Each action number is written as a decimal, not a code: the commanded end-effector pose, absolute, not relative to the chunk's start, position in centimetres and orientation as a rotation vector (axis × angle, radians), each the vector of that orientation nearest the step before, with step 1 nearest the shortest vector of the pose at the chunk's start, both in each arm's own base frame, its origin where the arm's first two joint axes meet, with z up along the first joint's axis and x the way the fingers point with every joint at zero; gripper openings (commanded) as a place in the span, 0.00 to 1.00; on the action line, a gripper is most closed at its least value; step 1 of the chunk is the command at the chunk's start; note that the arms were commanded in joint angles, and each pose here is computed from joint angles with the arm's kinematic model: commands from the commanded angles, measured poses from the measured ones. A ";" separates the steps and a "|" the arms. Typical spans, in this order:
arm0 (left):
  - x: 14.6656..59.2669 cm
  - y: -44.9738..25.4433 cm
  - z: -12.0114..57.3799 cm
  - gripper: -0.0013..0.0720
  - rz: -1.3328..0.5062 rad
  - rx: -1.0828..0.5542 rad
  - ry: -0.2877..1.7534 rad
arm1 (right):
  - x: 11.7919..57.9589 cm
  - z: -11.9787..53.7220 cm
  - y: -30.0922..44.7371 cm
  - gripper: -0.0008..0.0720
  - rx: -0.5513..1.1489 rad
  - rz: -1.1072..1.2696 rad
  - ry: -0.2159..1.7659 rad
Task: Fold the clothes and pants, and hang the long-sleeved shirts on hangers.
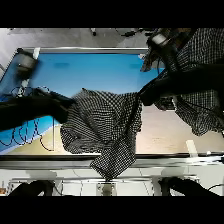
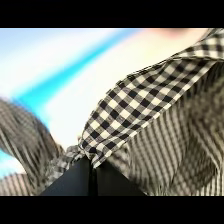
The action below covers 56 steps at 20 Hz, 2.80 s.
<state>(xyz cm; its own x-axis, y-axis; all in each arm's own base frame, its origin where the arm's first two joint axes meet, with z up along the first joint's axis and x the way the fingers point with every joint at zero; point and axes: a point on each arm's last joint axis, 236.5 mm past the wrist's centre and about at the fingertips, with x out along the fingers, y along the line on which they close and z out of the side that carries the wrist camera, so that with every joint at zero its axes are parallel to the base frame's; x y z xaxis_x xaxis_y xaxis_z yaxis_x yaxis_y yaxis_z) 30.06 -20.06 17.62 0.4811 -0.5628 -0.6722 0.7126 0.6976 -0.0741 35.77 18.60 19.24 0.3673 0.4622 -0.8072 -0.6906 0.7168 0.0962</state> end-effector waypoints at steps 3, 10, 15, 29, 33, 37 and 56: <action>32.3 -23.6 5.5 0.05 -0.854 0.080 1.035 | 36.7 12.8 19.4 0.06 -0.093 0.912 1.107; 36.4 -25.5 5.4 0.05 -0.835 -0.021 0.909 | 35.9 12.9 21.9 0.06 -0.169 0.995 1.059; 36.3 -25.5 5.5 0.05 -0.838 -0.030 0.915 | 38.5 12.4 20.3 0.56 -0.250 0.892 1.001; 36.3 -25.5 5.4 0.05 -0.838 -0.030 0.916 | 31.4 10.1 23.6 0.27 -0.401 1.006 1.173; 36.4 -25.3 5.4 0.05 -0.833 -0.021 0.915 | 30.5 9.3 24.8 0.06 -0.474 0.953 1.195; 36.4 -25.3 5.4 0.05 -0.834 -0.016 0.910 | 32.8 10.5 27.9 0.07 -0.332 0.884 1.088; 37.1 -25.1 5.6 0.05 -0.830 0.012 0.874 | 36.2 3.4 22.3 0.72 -0.377 0.159 0.746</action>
